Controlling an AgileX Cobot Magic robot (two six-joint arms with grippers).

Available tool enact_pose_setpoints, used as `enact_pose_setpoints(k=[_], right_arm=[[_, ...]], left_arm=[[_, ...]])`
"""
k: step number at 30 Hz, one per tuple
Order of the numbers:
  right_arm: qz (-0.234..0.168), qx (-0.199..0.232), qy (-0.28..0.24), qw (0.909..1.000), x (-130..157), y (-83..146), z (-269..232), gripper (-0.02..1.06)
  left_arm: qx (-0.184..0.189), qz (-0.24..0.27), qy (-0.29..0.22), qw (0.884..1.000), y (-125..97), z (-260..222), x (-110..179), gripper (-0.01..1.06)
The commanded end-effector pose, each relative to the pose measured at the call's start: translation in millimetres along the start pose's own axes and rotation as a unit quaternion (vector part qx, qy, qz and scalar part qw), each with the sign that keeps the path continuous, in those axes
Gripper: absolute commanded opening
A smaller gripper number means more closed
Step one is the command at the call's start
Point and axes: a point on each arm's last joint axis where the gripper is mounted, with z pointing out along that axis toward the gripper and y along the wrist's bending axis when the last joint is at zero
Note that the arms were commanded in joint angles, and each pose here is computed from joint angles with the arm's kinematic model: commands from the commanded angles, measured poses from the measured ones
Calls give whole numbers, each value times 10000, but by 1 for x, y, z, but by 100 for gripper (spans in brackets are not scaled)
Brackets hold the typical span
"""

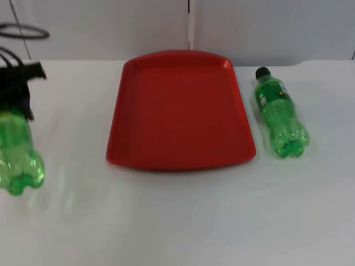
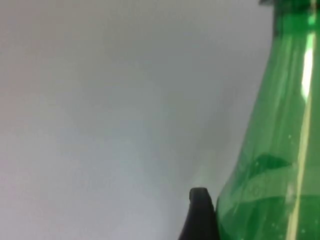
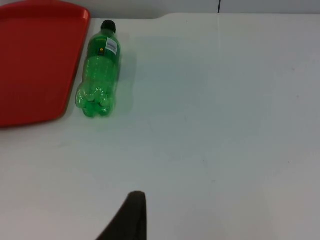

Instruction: Place the bottle upright on the tray.

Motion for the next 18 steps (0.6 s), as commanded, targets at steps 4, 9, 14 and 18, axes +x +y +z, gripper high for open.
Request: enact_pose_setpoints(k=[4,9,14,18], right_arm=[[-9,15,-59,10000,0,0,-1,105],[-9,15,-59,10000,0,0,-1,105],[-9,15,-59,10000,0,0,-1,105],[-9,15,-59,10000,0,0,-1,105]], left_arm=[[529,237,-803,9951,-12,-55,-7,0],[940,304,-1783,9790,-17,-107,-12,0],[1404,470,-2783,9490,-21,-156,-13,0],[1575,774,-3321,9268,-23,-179,-12,0]])
